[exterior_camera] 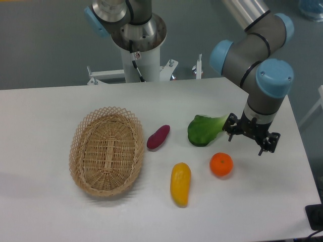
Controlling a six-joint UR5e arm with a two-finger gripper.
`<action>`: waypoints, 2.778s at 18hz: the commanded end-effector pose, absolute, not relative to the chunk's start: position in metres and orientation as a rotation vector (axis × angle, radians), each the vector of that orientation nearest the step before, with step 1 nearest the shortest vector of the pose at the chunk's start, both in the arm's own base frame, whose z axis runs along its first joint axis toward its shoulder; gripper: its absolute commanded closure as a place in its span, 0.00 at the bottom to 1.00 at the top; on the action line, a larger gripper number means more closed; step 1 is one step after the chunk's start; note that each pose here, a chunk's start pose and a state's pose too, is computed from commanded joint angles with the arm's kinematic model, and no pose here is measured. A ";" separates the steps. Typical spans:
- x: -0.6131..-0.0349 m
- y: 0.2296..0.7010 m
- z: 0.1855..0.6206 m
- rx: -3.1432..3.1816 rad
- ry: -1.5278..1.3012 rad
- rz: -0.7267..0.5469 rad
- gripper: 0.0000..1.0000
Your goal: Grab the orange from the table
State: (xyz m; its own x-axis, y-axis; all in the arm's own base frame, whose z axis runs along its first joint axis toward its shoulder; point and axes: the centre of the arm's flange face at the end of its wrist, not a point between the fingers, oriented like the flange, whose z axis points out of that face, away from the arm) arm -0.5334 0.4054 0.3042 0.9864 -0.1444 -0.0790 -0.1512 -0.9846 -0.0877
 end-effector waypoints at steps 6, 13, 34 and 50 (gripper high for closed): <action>-0.534 0.406 0.305 -3.035 0.233 0.112 0.00; -0.529 0.403 0.297 -3.046 0.226 0.082 0.00; -0.501 0.420 0.247 -3.064 0.283 -0.015 0.00; -0.485 0.435 0.204 -3.033 0.338 0.079 0.00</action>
